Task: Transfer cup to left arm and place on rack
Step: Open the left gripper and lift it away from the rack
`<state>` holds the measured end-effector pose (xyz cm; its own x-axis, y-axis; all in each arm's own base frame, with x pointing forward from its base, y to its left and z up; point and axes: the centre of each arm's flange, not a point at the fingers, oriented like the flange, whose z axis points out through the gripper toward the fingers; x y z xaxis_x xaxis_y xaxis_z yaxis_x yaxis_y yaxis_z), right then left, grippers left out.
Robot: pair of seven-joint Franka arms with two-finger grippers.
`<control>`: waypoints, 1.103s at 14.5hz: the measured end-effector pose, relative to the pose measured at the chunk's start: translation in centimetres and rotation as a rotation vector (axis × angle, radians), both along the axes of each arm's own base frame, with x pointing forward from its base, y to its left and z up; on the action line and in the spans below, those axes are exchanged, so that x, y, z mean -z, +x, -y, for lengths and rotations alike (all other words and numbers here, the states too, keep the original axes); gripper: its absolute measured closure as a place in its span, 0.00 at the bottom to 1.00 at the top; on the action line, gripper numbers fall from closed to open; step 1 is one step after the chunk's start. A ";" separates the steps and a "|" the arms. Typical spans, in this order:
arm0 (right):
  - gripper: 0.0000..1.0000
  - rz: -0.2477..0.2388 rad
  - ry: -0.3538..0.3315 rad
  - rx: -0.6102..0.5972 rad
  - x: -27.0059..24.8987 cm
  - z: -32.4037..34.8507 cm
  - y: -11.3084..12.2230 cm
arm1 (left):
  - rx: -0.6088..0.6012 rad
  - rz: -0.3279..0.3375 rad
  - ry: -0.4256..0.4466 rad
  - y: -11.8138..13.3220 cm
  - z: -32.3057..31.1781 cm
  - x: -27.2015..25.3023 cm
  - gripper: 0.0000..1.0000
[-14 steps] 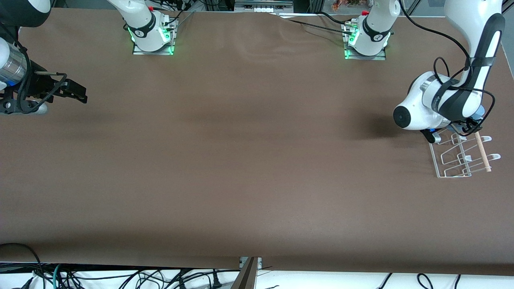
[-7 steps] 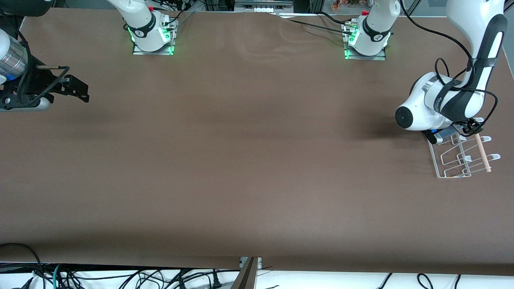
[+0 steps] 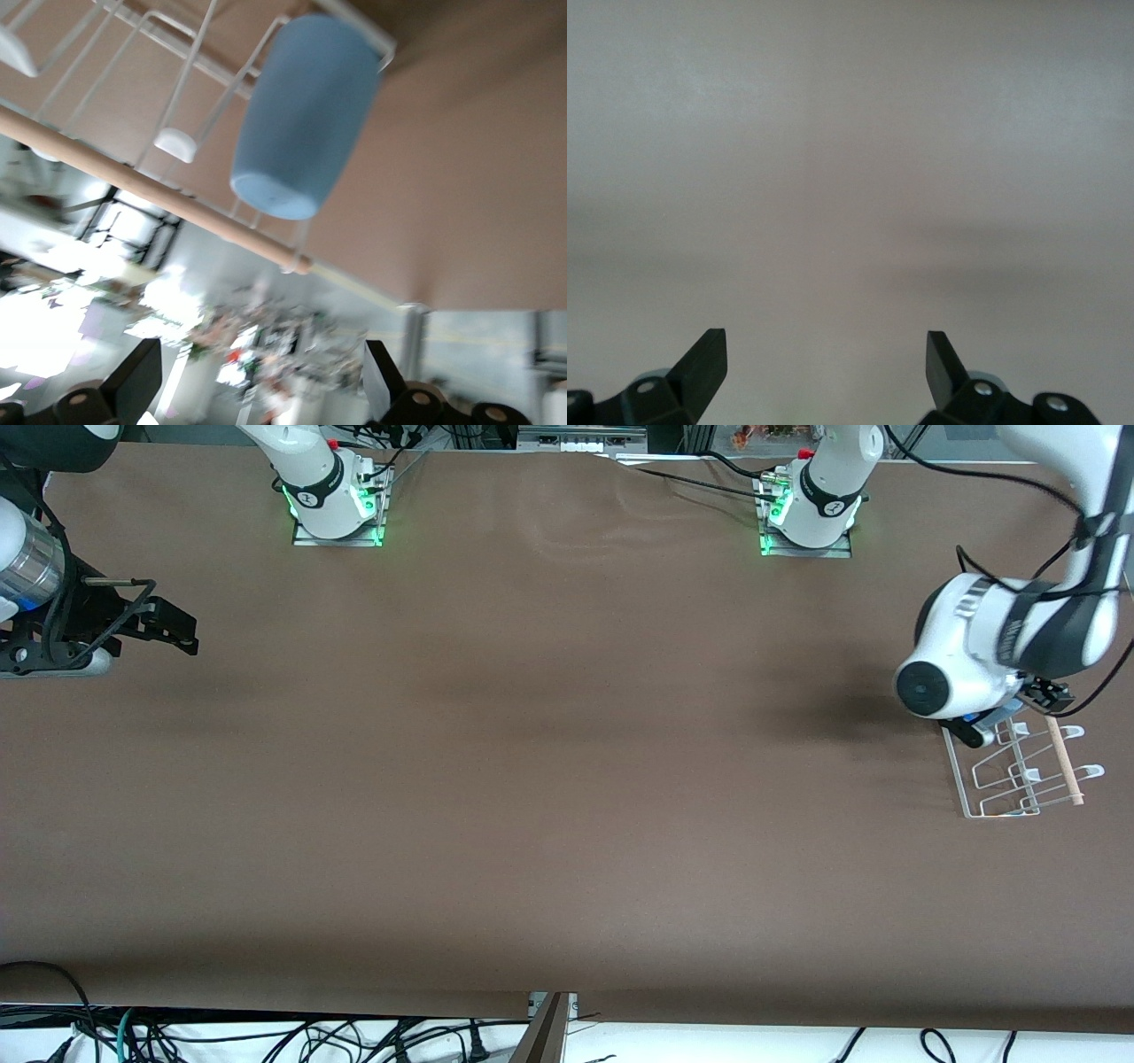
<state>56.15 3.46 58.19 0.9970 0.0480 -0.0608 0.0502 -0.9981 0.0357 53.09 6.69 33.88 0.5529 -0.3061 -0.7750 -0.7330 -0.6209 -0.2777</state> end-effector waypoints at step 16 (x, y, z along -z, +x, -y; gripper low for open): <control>0.00 0.002 0.001 0.000 -0.1 0.0 0.1 | -0.486 0.610 -0.662 9.1 9.7 -23.9 0.00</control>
